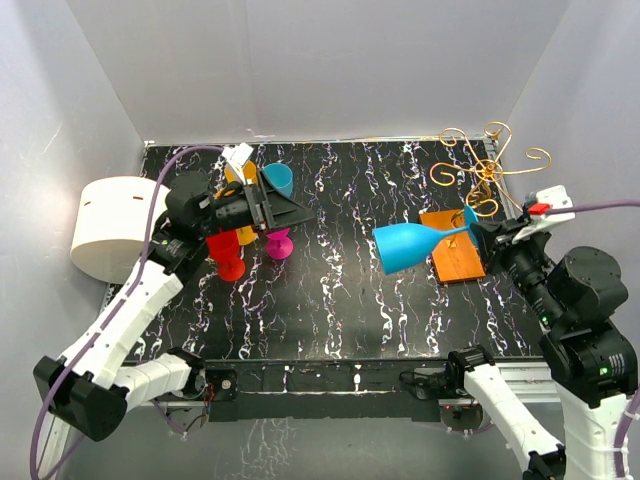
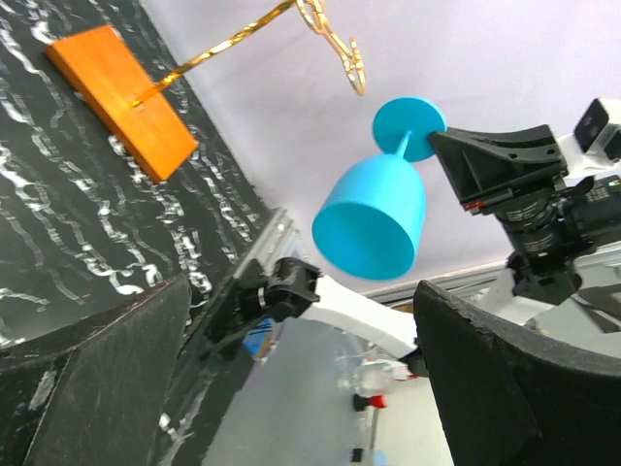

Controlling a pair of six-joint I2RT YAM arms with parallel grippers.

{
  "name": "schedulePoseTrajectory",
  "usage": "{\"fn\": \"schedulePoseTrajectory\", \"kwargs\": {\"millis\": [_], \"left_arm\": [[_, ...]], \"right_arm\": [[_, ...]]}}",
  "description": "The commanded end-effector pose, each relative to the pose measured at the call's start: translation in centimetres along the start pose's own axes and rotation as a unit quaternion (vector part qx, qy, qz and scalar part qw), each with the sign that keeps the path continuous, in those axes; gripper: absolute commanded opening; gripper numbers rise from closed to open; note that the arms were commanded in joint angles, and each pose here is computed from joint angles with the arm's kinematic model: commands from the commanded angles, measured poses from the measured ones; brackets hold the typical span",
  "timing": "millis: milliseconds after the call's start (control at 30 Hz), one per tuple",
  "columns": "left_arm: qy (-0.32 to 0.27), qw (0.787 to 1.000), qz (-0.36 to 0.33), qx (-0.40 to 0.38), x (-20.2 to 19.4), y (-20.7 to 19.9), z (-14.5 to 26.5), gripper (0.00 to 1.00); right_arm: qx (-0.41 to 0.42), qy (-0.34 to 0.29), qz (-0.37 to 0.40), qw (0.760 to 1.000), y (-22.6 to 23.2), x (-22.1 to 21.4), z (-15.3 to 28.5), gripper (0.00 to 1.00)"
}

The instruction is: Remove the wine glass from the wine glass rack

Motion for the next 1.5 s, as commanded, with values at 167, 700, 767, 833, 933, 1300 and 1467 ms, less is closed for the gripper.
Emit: {"fn": "schedulePoseTrajectory", "kwargs": {"millis": [167,700,767,833,933,1300,1467], "left_arm": [[-0.043,0.995,-0.035,-0.079,0.5,-6.5,-2.6,0.95],[-0.033,0.999,0.006,0.003,-0.5,-4.5,-6.3,0.3],[-0.02,1.0,0.011,0.004,-0.8,-4.4,-6.4,0.11],[-0.008,1.0,0.016,0.014,-1.3,-4.1,-6.2,0.0],[0.0,0.999,0.011,0.044,-1.8,-3.8,-4.8,0.0],[0.129,0.936,-0.035,0.326,-7.2,0.9,6.8,0.0],[0.207,0.862,-0.041,0.46,-9.5,4.3,10.8,0.0]], "right_arm": [[0.075,-0.026,-0.171,0.982,3.7,5.7,-3.4,0.0],[0.174,-0.008,-0.184,0.967,6.2,4.6,-5.5,0.0],[0.183,-0.007,-0.18,0.967,6.4,4.2,-5.7,0.0],[0.188,-0.01,-0.172,0.967,6.5,4.2,-5.7,0.0],[0.194,-0.003,-0.16,0.968,6.7,3.9,-6.0,0.25],[0.157,-0.036,-0.085,0.983,5.9,5.5,-6.2,0.89],[0.134,-0.051,-0.069,0.987,5.6,6.6,-5.6,0.96]]}}
Point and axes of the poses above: each gripper's point midway between its finger pads, its own z axis back along the fingers, its own y axis along the line the jaws close on, x = y × z, the point moved 4 cm from there along z, back along the fingers, and after that the axes turned 10 degrees about -z, right-handed, at the moved point
